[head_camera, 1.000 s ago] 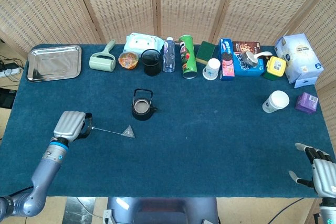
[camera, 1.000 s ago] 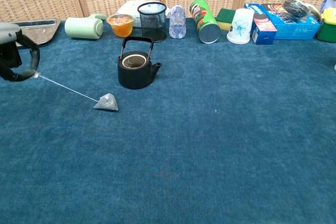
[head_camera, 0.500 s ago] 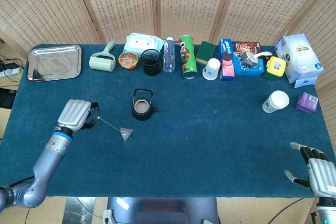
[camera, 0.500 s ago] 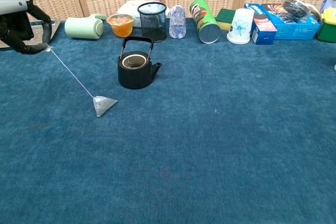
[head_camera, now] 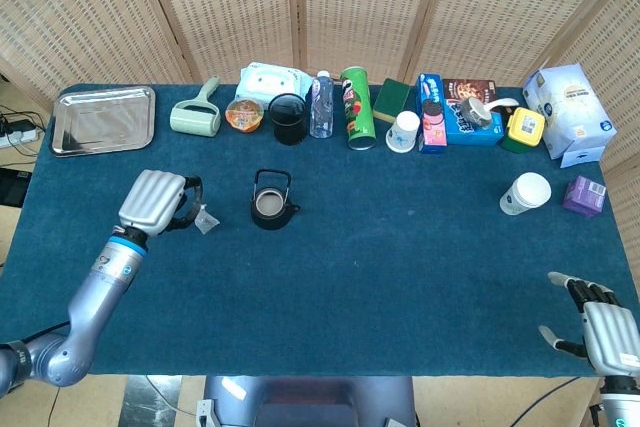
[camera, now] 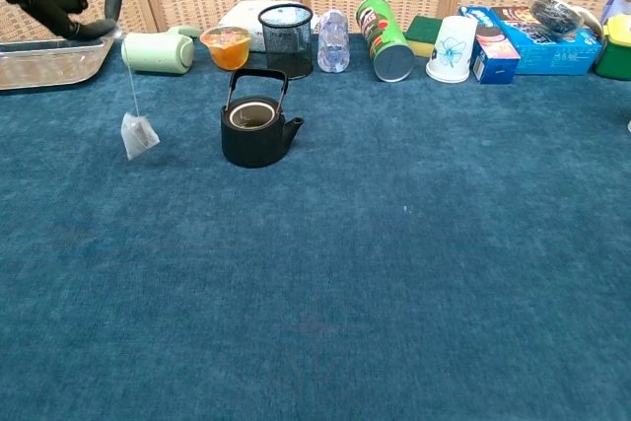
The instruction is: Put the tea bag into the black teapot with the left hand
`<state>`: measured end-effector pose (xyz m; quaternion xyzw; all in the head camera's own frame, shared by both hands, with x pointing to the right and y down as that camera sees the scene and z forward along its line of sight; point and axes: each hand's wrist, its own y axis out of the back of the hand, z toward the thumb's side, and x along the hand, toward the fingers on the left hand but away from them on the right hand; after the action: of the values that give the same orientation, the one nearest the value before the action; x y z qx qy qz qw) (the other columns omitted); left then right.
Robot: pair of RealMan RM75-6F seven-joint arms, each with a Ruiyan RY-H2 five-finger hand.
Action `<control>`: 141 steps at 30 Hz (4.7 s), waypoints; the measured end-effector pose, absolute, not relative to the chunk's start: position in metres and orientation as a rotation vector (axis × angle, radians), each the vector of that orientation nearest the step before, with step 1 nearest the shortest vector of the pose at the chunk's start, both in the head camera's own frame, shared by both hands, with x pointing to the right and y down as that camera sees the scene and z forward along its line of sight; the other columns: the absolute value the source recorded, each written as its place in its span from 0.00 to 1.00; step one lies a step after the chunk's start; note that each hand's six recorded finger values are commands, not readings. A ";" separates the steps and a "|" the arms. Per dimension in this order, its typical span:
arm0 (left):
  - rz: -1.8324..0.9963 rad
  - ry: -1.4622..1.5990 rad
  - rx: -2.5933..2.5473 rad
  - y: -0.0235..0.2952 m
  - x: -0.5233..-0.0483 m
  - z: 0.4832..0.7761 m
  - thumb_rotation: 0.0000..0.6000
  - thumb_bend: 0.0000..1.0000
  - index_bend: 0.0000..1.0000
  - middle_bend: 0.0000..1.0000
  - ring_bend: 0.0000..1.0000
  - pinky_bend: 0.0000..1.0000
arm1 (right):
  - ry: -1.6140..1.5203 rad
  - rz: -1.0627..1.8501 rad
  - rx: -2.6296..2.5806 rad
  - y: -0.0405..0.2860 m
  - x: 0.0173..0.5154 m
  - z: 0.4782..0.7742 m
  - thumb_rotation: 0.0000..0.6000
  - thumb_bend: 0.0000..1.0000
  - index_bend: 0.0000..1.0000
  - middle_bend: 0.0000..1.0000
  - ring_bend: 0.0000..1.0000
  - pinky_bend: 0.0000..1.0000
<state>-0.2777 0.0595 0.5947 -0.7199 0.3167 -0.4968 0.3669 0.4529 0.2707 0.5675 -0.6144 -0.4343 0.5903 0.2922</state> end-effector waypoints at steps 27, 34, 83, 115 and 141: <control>-1.194 0.862 -1.895 0.010 -0.226 0.587 1.00 0.47 0.61 1.00 1.00 0.95 | -1.161 1.605 -1.643 0.276 0.456 0.572 1.00 0.24 0.22 0.31 0.27 0.23; -1.197 0.848 -1.891 0.003 -0.219 0.590 1.00 0.46 0.61 1.00 1.00 0.95 | -1.164 1.611 -1.639 0.276 0.459 0.572 1.00 0.24 0.22 0.31 0.27 0.23; -1.191 0.709 -1.950 0.018 -0.176 0.609 1.00 0.45 0.61 1.00 1.00 0.95 | -1.202 1.635 -1.619 0.283 0.471 0.569 1.00 0.24 0.22 0.31 0.27 0.23; -1.141 0.625 -1.974 0.035 -0.140 0.612 1.00 0.45 0.61 1.00 1.00 0.95 | -1.228 1.640 -1.604 0.290 0.480 0.564 1.00 0.24 0.22 0.31 0.28 0.23; -1.159 0.613 -1.955 0.036 -0.140 0.616 1.00 0.39 0.61 1.00 1.00 0.95 | -1.241 1.647 -1.591 0.292 0.485 0.561 1.00 0.24 0.22 0.31 0.28 0.23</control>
<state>-0.1399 0.0362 0.6164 -0.7669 0.2406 -0.4546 0.3839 0.4846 0.2925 0.5613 -0.5890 -0.4595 0.6097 0.2652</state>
